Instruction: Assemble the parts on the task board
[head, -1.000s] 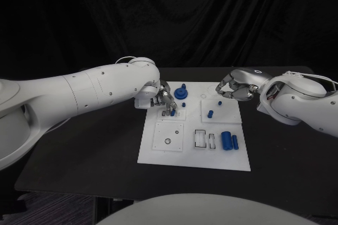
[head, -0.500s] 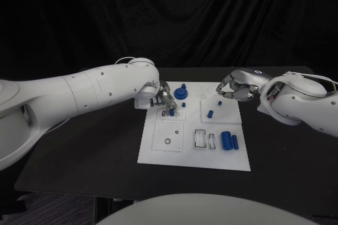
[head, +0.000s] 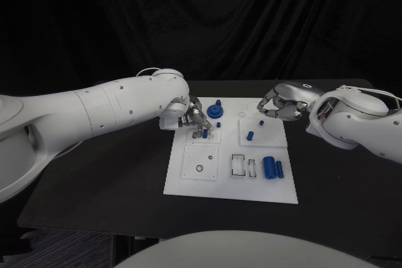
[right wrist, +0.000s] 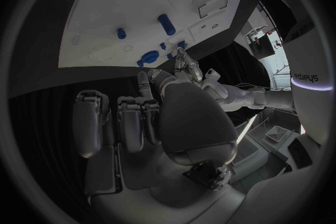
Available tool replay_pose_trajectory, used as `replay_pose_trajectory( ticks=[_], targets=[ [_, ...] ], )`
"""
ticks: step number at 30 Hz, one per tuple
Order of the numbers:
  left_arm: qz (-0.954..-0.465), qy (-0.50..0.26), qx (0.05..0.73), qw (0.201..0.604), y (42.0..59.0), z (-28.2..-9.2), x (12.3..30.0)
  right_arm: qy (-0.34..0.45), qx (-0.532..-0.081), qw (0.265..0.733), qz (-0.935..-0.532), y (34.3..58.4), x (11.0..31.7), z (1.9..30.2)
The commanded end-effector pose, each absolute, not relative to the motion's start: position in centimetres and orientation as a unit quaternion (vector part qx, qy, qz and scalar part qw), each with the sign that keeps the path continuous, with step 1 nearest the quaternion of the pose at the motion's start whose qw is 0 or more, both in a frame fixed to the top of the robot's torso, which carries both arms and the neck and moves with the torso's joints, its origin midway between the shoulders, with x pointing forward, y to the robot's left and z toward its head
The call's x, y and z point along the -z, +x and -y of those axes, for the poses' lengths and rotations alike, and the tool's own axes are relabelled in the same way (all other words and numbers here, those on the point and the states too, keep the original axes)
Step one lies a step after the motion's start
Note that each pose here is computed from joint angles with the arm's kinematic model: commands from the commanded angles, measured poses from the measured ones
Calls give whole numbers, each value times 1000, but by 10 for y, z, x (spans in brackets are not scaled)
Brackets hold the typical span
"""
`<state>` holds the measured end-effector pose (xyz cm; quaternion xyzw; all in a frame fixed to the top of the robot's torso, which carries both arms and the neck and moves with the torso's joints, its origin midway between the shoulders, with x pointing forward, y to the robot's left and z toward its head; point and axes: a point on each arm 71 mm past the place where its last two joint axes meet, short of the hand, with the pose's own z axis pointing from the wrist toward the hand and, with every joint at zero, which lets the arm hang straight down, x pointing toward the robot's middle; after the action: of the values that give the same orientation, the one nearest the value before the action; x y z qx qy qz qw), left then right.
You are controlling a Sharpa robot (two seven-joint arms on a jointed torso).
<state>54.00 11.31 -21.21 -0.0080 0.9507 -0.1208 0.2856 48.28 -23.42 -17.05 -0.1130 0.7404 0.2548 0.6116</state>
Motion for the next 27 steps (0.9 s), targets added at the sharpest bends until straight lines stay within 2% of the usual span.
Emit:
replay_pose_trajectory(
  ticks=[1,27],
  targets=[
    [-952,-5,122,279,539,-112,213,-108,-247,610,-745,483,172,236],
    [-955,5,119,271,537,-104,215,-109,-246,608,-747,483,173,234]
  ],
)
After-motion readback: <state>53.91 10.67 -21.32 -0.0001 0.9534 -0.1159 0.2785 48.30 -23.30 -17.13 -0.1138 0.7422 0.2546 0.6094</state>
